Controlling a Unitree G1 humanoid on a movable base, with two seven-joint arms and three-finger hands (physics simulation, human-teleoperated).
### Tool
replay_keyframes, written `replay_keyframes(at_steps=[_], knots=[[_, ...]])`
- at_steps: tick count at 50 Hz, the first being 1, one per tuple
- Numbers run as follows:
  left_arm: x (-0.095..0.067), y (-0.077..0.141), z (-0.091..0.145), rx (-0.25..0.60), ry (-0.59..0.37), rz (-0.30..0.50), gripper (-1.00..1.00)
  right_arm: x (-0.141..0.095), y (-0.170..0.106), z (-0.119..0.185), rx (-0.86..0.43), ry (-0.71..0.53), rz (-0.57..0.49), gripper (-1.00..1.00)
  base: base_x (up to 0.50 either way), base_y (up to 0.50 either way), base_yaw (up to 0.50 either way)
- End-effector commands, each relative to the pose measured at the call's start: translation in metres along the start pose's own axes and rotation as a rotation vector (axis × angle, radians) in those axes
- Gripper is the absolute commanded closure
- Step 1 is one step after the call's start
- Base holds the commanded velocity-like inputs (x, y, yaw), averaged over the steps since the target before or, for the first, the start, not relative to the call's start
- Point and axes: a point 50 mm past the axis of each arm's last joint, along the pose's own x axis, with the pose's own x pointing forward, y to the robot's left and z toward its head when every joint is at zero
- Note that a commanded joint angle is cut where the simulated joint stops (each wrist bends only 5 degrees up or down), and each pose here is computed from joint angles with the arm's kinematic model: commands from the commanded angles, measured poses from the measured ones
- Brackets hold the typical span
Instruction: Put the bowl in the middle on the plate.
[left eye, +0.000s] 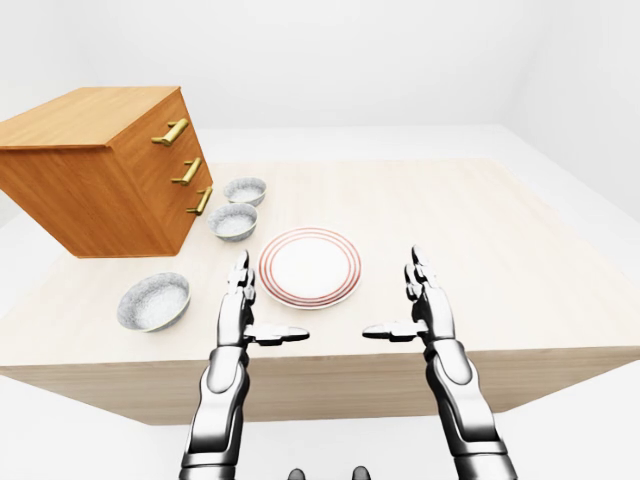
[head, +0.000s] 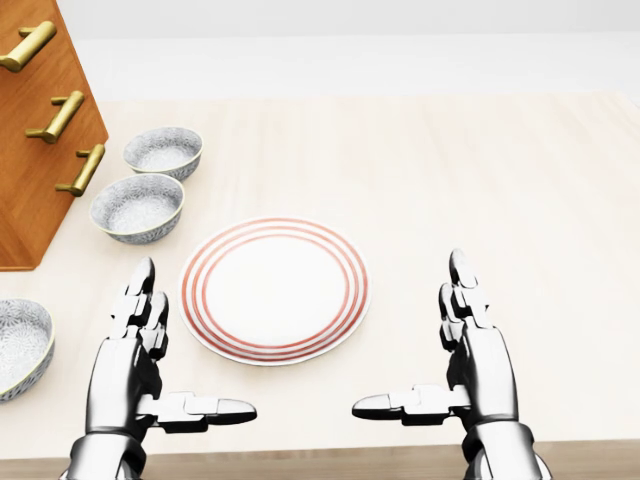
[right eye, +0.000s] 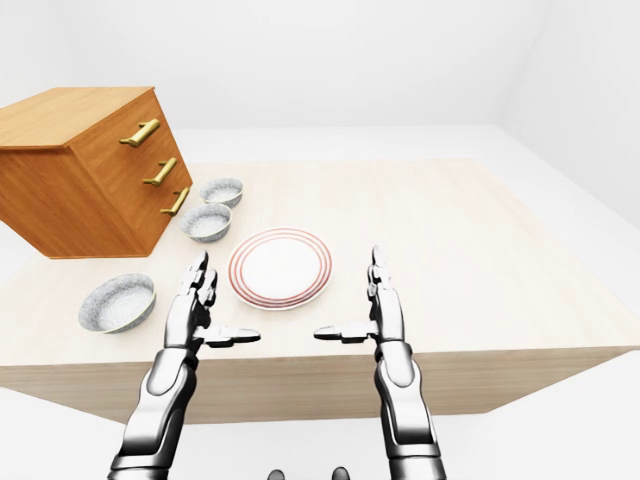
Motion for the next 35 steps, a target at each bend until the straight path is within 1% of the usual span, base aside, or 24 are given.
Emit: replay_keyframes(at_steps=[1, 5, 11, 12, 13, 14, 15, 16, 17, 19, 20, 21, 22, 23, 24, 25, 26, 28, 29, 31, 32, 33, 34, 35], knots=[[-0.002, 0.007, 0.004, -0.007, 0.034, 0.001, -1.00, 0.000, -0.007, -0.003, 0.000, -0.001, 0.003, -1.00, 0.00, 0.00, 0.00], [-0.003, 0.005, 0.004, -0.034, 0.033, -0.017, -1.00, -0.001, -0.006, -0.001, -0.005, -0.002, 0.004, -1.00, 0.00, 0.00, 0.00], [-0.003, 0.008, 0.001, -0.029, 0.037, -0.002, -1.00, -0.002, -0.006, -0.002, -0.006, -0.004, 0.006, -1.00, 0.00, 0.00, 0.00], [-0.004, 0.006, 0.000, -0.012, 0.034, -0.004, -1.00, -0.002, -0.006, -0.002, -0.007, -0.004, 0.006, -1.00, 0.00, 0.00, 0.00], [-0.004, 0.006, 0.001, -0.013, 0.033, -0.003, -1.00, -0.002, -0.006, -0.003, -0.007, -0.004, 0.007, -1.00, 0.00, 0.00, 0.00], [-0.004, 0.007, 0.002, 0.004, 0.030, 0.012, -1.00, -0.001, -0.006, -0.003, -0.007, -0.004, 0.007, -1.00, 0.00, 0.00, 0.00], [-0.003, 0.011, 0.001, -0.001, 0.035, 0.031, -1.00, -0.001, -0.006, -0.003, -0.008, -0.003, 0.008, -1.00, 0.00, 0.00, 0.00], [-0.002, 0.012, 0.000, -0.025, 0.039, 0.031, -1.00, -0.001, -0.006, -0.004, -0.009, -0.002, 0.007, -1.00, 0.00, 0.00, 0.00], [-0.002, 0.013, 0.000, -0.027, 0.047, 0.039, -1.00, 0.000, -0.006, -0.004, -0.010, -0.002, 0.007, -1.00, 0.00, 0.00, 0.00], [-0.001, 0.014, 0.001, -0.016, 0.024, 0.043, -1.00, 0.000, -0.006, -0.004, -0.011, -0.002, 0.007, -1.00, 0.00, 0.00, 0.00], [-0.001, 0.016, -0.002, 0.024, 0.036, 0.076, -1.00, 0.000, -0.006, -0.004, -0.011, -0.002, 0.006, -1.00, 0.00, 0.00, 0.00], [0.000, 0.020, -0.007, 0.085, 0.032, 0.119, -1.00, -0.001, -0.006, -0.002, -0.012, -0.002, 0.006, -1.00, 0.00, 0.00, 0.00], [0.001, 0.024, -0.010, 0.088, 0.066, 0.165, -1.00, -0.002, -0.005, -0.001, -0.013, -0.003, 0.007, -1.00, 0.00, 0.00, 0.00], [0.001, 0.024, -0.010, 0.088, 0.068, 0.167, -1.00, -0.002, -0.005, -0.001, -0.013, -0.003, 0.007, -1.00, 0.00, 0.00, 0.00], [0.003, 0.028, -0.004, -0.033, 0.064, 0.198, -1.00, -0.002, -0.005, -0.001, -0.013, -0.003, 0.007, -1.00, 0.00, 0.00, 0.00], [0.001, 0.030, -0.001, -0.123, 0.022, 0.148, -1.00, -0.001, -0.005, -0.004, -0.014, -0.003, 0.008, -1.00, 0.00, 0.00, 0.00], [-0.001, 0.034, 0.009, -0.169, 0.005, 0.162, -1.00, -0.001, -0.005, -0.002, -0.014, -0.003, 0.008, -1.00, 0.00, 0.00, 0.00], [-0.001, 0.035, 0.010, -0.172, 0.001, 0.163, -1.00, -0.001, -0.005, -0.002, -0.014, -0.003, 0.008, -1.00, 0.00, 0.00, 0.00], [-0.001, 0.028, 0.008, -0.122, 0.012, 0.100, -1.00, -0.001, -0.005, -0.002, -0.011, -0.002, 0.008, -1.00, 0.00, 0.00, 0.00], [-0.001, 0.023, 0.004, -0.033, 0.033, 0.080, -1.00, -0.001, -0.005, -0.001, -0.009, -0.002, 0.007, -1.00, 0.00, 0.00, 0.00], [-0.002, 0.020, 0.003, 0.015, 0.028, 0.049, -1.00, -0.001, -0.005, -0.002, -0.009, -0.001, 0.008, -1.00, 0.00, 0.00, 0.00], [-0.002, 0.019, 0.005, 0.031, 0.014, 0.038, -1.00, -0.001, -0.005, -0.002, -0.009, -0.001, 0.007, -1.00, 0.00, 0.00, 0.00], [-0.002, 0.021, 0.007, 0.071, -0.003, 0.054, -1.00, -0.002, -0.005, -0.001, -0.009, -0.004, 0.008, -1.00, 0.00, 0.00, 0.00], [-0.002, 0.022, 0.007, 0.076, 0.001, 0.058, -1.00, -0.001, -0.005, -0.001, -0.011, -0.004, 0.006, -1.00, 0.00, 0.00, 0.00]])
